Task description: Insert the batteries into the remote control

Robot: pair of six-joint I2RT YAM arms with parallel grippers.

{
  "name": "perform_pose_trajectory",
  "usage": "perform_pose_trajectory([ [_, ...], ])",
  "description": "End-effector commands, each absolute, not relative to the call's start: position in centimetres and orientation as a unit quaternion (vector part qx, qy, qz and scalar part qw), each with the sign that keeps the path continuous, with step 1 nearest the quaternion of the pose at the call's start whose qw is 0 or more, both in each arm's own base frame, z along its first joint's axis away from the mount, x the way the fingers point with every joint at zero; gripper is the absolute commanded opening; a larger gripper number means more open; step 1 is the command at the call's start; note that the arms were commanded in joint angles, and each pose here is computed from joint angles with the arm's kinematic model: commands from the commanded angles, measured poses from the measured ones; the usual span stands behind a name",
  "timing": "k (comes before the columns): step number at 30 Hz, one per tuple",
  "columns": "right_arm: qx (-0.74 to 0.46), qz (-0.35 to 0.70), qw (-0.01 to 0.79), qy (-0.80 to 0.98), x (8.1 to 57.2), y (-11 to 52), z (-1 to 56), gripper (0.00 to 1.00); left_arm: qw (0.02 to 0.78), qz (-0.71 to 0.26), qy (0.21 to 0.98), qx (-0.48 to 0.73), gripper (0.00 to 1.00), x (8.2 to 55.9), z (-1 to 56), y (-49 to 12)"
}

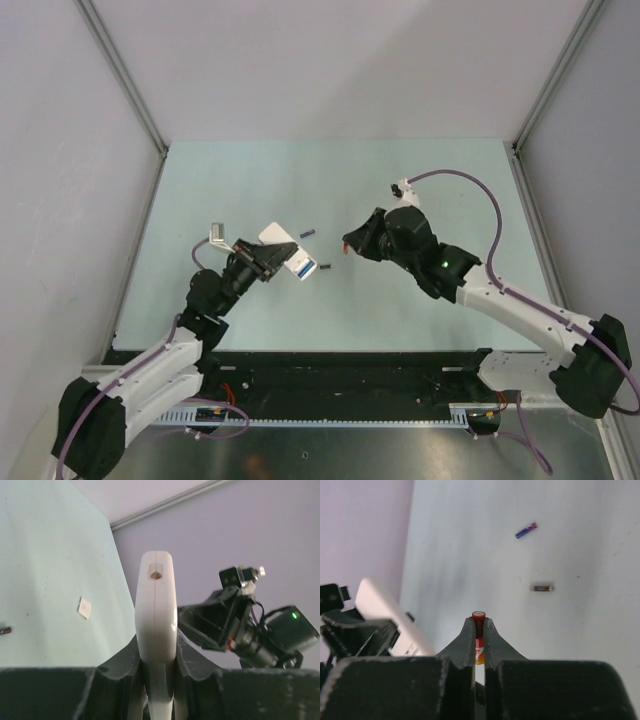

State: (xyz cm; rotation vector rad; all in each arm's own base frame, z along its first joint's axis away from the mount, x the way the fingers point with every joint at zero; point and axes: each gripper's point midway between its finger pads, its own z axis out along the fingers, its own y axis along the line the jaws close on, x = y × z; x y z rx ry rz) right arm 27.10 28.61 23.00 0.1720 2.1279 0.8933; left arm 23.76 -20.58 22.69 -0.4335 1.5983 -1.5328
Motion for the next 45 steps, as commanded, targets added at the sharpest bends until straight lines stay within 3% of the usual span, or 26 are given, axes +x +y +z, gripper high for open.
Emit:
perform_pose_trajectory([
  [1, 0.143, 0.392, 0.436, 0.797, 26.5, 29.3, 26.6, 0.0, 0.531, -0.578, 0.582, -0.213, 0.0, 26.6, 27.4, -19.4],
  [16, 0.162, 0.455, 0.431, 0.762, 23.9, 32.9, 30.7, 0.0, 0.542, -0.56, 0.572, -0.255, 0.0, 27.0, 27.0, -20.3],
  [29, 0.197, 0.442, 0.412, 0.772, 24.2, 35.0, 28.8, 0.0, 0.562, -0.548, 0.562, -0.261, 0.0, 27.2, 26.9, -20.7],
  [45, 0.204, 0.383, 0.451, 0.78, 25.6, 35.3, 28.1, 0.0, 0.558, -0.561, 0.553, -0.263, 0.0, 26.6, 27.2, -20.8],
])
